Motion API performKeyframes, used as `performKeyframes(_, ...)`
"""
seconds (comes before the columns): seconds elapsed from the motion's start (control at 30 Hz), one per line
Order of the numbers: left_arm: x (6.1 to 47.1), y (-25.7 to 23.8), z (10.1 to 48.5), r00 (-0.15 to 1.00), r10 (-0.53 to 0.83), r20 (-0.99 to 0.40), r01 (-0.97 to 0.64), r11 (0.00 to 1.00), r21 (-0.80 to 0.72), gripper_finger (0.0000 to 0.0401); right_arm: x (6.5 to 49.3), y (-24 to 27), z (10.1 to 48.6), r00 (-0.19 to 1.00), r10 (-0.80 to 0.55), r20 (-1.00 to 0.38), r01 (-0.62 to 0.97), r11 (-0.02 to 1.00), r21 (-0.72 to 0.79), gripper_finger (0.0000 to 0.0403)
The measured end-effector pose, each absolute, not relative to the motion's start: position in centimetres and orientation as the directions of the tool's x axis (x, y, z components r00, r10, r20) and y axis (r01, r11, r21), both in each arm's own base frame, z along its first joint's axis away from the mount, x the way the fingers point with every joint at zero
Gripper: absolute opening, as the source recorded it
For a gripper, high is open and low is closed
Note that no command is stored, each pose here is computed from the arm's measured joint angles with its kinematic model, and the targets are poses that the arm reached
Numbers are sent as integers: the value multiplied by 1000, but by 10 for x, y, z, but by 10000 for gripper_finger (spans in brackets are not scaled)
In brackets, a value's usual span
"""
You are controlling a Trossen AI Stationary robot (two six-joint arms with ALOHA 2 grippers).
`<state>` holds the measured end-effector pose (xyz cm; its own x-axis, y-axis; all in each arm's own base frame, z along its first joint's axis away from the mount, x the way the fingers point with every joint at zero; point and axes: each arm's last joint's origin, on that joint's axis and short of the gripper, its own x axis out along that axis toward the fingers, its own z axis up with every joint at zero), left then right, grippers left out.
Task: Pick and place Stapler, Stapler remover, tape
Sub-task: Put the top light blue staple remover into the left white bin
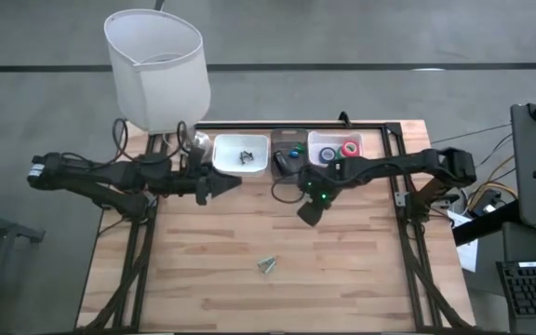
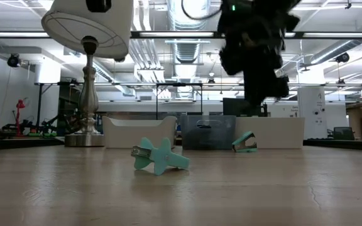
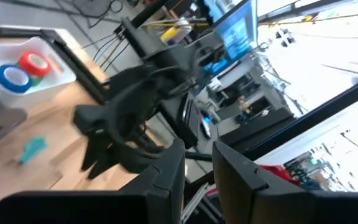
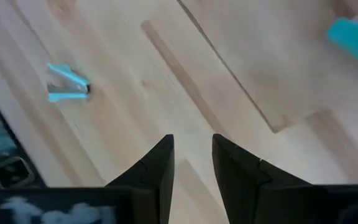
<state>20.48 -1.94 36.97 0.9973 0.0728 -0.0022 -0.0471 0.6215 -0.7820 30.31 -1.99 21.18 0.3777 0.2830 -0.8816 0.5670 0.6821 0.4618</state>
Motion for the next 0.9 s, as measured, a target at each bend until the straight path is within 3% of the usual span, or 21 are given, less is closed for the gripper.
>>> performKeyframes(0.27,212,-20,369,997,74,17,-33,622,-783,81,290,-44,176,460,401,-792,604,513,610,103)
performKeyframes(0.63,214,-17,369,996,87,28,-32,619,-785,80,260,-81,174,561,320,-763,650,400,646,74)
performKeyframes(0.9,214,-14,373,993,104,63,-18,634,-773,76,253,-88,168,559,325,-763,697,313,645,92)
